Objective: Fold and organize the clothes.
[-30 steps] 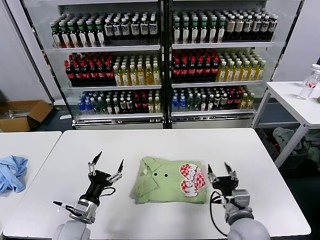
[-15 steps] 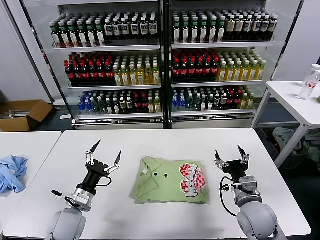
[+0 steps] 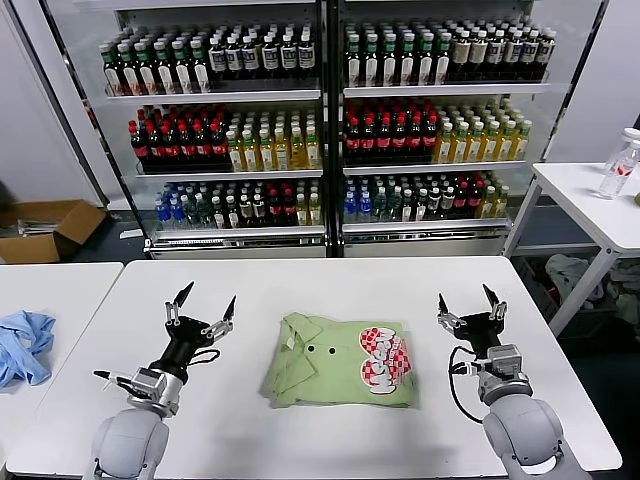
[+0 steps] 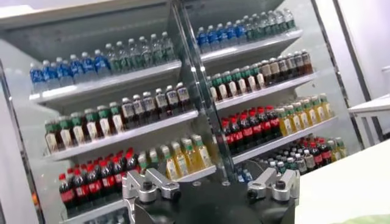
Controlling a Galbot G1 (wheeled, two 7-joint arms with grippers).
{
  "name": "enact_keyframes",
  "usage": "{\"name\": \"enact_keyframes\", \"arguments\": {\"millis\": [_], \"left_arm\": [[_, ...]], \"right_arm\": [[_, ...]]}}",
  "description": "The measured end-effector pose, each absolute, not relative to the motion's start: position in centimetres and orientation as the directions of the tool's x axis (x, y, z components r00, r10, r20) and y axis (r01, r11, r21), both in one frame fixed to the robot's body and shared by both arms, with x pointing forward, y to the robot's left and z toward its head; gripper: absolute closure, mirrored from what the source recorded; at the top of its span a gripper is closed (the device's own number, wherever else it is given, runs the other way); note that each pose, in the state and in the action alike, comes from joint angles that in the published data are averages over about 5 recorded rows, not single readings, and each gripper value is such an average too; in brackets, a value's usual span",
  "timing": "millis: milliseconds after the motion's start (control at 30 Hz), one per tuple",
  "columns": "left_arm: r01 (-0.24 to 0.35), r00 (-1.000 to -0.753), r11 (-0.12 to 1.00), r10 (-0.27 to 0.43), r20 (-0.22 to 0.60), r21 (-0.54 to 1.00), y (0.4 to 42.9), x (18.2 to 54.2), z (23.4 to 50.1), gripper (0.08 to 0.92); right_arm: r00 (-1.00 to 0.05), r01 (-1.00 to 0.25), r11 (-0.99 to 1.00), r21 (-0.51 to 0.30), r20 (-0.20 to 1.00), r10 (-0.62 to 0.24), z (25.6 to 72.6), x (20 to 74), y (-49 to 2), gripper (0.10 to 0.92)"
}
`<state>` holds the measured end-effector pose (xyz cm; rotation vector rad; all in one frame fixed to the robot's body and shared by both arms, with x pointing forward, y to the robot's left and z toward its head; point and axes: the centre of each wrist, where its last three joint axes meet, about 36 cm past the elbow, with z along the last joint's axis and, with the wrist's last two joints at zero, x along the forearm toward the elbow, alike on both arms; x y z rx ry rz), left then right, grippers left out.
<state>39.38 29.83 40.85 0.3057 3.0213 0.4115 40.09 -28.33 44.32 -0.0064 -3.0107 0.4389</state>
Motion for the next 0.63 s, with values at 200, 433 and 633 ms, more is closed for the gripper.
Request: {"name": "enact_keyframes", "arguments": {"millis": [200,433,633], "left_arm": [[0.189,-0.976,0.946,0.209,-0.053,0.262,30.1,39.8,40.7,0.177],[0.184,-0.978,0.946,0.203,-0.044,0.265,30.7,39.8,40.6,0.177],[0.164,-0.982,0.951,0.182,-0.045,0.262,30.6,39.4,40.5,0.177]], "right_arm": [[-0.997,-0.015,0.951,-0.309,0.081,0.011,43.8,40.6,-28.4,0.199],[-0.997,-0.015,0.936,-0.351,0.073,0.011,43.1,40.9,-28.8,0.200],[-0.998,-0.011,0.930,-0.367,0.065,0.014,42.9,41.2,-29.0,0.199]]}}
